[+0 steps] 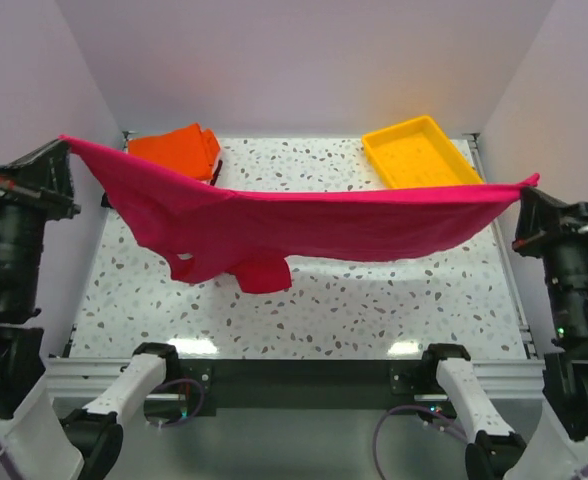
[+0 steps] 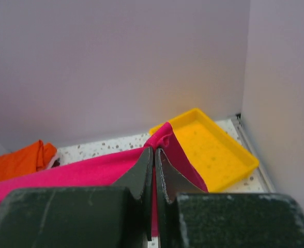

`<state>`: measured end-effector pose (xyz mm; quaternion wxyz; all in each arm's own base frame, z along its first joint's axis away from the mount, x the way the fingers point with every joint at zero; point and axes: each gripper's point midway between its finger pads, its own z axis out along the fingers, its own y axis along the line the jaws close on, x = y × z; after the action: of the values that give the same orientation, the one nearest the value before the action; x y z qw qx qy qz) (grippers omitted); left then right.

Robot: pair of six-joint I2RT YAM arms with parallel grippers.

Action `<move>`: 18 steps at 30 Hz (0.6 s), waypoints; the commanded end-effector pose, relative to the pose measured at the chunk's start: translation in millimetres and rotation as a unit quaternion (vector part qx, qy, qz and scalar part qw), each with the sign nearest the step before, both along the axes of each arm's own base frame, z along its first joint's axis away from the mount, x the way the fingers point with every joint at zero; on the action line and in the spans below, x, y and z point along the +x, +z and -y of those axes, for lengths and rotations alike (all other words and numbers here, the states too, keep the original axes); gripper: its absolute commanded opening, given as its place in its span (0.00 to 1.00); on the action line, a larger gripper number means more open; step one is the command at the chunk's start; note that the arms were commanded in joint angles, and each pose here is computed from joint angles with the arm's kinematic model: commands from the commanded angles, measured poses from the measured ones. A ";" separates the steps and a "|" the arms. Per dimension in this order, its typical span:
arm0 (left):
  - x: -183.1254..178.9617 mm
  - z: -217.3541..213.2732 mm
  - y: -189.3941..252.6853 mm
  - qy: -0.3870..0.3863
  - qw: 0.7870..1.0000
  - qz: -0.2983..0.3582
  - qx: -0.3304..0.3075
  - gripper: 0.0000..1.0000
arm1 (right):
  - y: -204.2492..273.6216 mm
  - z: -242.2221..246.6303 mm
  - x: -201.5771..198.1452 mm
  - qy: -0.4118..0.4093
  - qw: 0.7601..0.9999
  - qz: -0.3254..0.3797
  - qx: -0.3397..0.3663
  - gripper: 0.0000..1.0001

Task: Fold and stack the t-shirts
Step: Flatten the tshirt out

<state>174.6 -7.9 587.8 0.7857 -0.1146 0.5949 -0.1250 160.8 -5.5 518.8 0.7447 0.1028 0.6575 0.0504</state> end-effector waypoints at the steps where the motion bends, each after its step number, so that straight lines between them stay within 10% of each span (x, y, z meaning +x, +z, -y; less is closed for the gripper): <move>1: -51.1 -7.7 42.3 0.012 0.997 0.069 0.013 0.00 | 31.8 2.6 -33.4 -0.011 0.999 0.041 -0.031 0.00; 9: -87.2 0.1 68.8 -0.018 0.992 0.127 0.005 0.00 | 78.4 -2.8 -85.7 -0.006 0.993 0.114 -0.036 0.00; 18: 35.2 21.0 6.3 -0.049 0.998 0.007 0.026 0.00 | 13.5 -8.4 9.5 0.025 1.000 0.007 -0.003 0.00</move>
<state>142.5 -18.8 618.6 0.8148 -0.0771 0.5536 -0.1536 112.4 -2.2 568.4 0.7937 0.0843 0.6005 0.0486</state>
